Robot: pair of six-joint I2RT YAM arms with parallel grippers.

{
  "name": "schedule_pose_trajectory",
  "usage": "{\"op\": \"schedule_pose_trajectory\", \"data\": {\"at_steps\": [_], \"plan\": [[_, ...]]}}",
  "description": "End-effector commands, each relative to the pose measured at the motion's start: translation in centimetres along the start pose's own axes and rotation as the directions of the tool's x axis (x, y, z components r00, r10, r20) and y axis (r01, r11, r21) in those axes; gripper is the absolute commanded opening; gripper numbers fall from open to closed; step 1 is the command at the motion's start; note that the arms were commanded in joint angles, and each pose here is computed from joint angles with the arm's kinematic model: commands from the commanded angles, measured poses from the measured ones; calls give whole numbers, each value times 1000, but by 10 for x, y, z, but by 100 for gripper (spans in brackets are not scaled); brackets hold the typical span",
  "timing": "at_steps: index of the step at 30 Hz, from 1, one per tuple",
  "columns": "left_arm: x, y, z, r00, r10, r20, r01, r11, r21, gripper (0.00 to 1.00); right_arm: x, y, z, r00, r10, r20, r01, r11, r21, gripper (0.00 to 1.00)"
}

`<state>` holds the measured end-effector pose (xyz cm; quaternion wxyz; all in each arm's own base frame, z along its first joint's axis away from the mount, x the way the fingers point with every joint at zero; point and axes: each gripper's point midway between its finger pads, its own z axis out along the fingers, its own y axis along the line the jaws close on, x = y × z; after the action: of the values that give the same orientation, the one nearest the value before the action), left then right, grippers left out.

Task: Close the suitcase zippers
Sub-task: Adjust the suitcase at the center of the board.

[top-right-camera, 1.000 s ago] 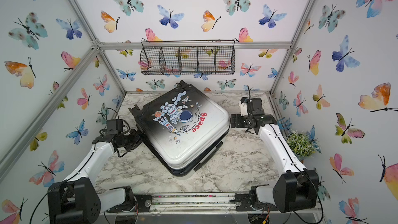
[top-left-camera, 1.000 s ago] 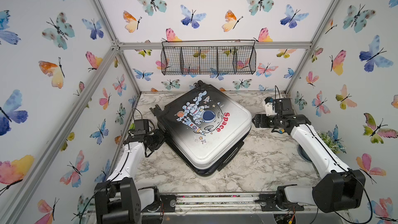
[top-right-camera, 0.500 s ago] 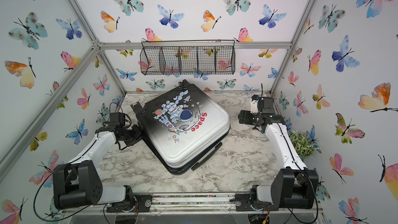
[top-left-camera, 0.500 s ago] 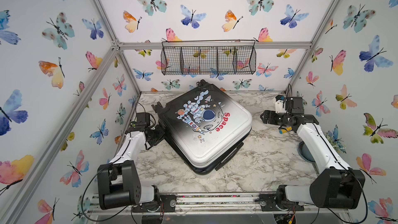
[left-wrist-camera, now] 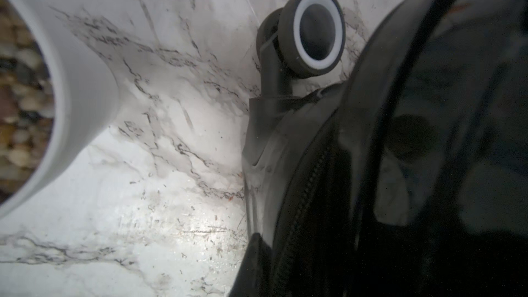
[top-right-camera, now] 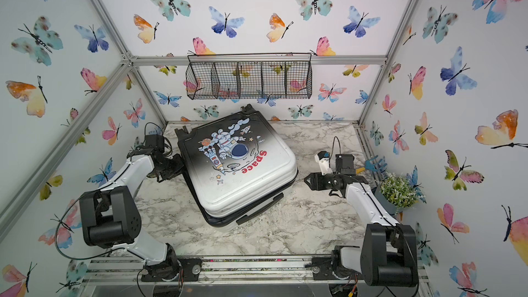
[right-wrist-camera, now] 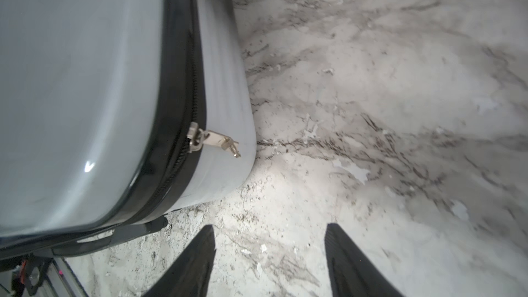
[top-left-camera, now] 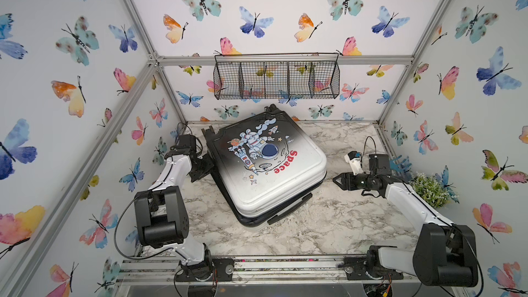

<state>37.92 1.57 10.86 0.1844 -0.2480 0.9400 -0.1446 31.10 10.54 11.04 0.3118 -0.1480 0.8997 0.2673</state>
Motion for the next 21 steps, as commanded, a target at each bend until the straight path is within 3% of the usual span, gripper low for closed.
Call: {"op": "schedule_pose_trajectory", "data": {"at_steps": [1,4,9,17,21], "plan": [[-38,6,-7,993,52,107,-47,998,-45,0,-30,25,8,960,-205,192,228,968,-105,61],[-45,-1,-7,993,54,109,-52,998,-21,0,-35,35,11,922,-281,265,322,938,-127,59],[-57,-7,-5,991,71,114,-70,997,-17,0,-22,55,25,881,-385,274,448,864,-228,58],[-71,-1,4,986,122,113,-115,991,-73,0,-15,69,46,860,-468,204,510,766,-391,57],[-80,3,5,981,155,116,-143,983,-112,0,7,74,61,832,-537,136,539,725,-428,55]]}}
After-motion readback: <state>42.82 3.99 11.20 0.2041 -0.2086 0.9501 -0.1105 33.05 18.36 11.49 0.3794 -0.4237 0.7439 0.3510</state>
